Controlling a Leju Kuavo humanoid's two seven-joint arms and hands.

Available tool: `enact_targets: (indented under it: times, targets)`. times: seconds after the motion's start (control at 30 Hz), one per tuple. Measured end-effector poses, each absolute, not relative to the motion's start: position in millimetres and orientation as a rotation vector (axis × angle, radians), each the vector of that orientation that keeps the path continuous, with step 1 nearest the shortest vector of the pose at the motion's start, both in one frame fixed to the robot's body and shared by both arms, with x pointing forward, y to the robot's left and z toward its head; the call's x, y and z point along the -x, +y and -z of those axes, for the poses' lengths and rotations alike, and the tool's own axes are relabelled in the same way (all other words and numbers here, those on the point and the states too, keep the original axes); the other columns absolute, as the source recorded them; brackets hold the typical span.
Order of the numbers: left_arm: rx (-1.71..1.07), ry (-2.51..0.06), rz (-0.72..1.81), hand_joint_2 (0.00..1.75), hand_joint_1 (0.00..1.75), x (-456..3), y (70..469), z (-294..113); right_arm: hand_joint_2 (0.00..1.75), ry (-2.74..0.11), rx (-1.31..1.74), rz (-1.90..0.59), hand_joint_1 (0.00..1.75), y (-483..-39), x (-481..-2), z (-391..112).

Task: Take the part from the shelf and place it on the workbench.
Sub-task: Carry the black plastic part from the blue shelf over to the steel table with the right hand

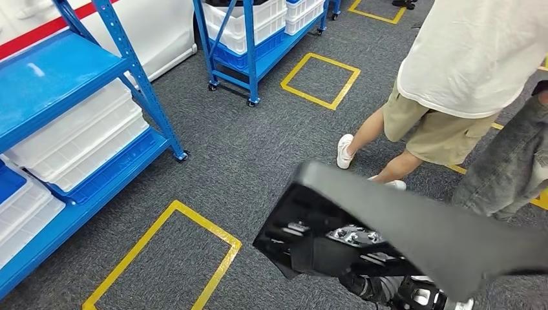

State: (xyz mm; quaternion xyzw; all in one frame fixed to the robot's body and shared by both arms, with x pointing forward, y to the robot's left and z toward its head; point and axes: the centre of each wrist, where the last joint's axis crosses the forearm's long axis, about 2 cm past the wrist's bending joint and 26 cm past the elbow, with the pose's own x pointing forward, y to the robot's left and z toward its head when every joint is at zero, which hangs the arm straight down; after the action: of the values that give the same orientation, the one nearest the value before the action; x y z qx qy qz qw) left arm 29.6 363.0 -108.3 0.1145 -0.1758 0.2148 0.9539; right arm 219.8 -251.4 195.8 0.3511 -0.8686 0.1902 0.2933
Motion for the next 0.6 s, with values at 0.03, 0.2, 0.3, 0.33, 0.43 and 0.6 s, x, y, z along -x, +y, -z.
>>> enact_targets:
  times: [0.03,0.2,0.3,0.33,0.43,0.6]
  targets:
    - [-0.23,-0.373,-0.445,1.75,0.0,-31.0,364.4,108.0,1.75,-2.324,-0.931,-0.511,1.75,-250.8,-217.1,-196.6]
    - [-0.197,-0.393,-0.476,1.75,0.0,-29.1,368.3,107.7,1.75,-2.375,-0.919,-0.501,1.75,-247.4,-209.1,-201.0]
    - [-0.191,-0.392,-0.476,1.75,0.0,-29.6,372.0,107.1,1.75,-2.396,-0.931,-0.487,1.75,-245.9,-205.0,-202.6]
    - [-0.188,-0.394,-0.476,1.75,0.0,-30.5,372.9,106.9,1.75,-2.403,-0.939,-0.486,1.75,-245.0,-204.2,-204.2]
    - [-0.18,-0.403,-0.476,1.75,0.0,-33.2,375.7,106.2,1.75,-2.42,-0.969,-0.484,1.75,-239.8,-203.0,-209.2]
    - [-0.166,-0.417,-0.478,1.75,0.0,-38.2,376.5,105.6,1.75,-2.433,-1.021,-0.487,1.75,-230.1,-202.5,-215.7]
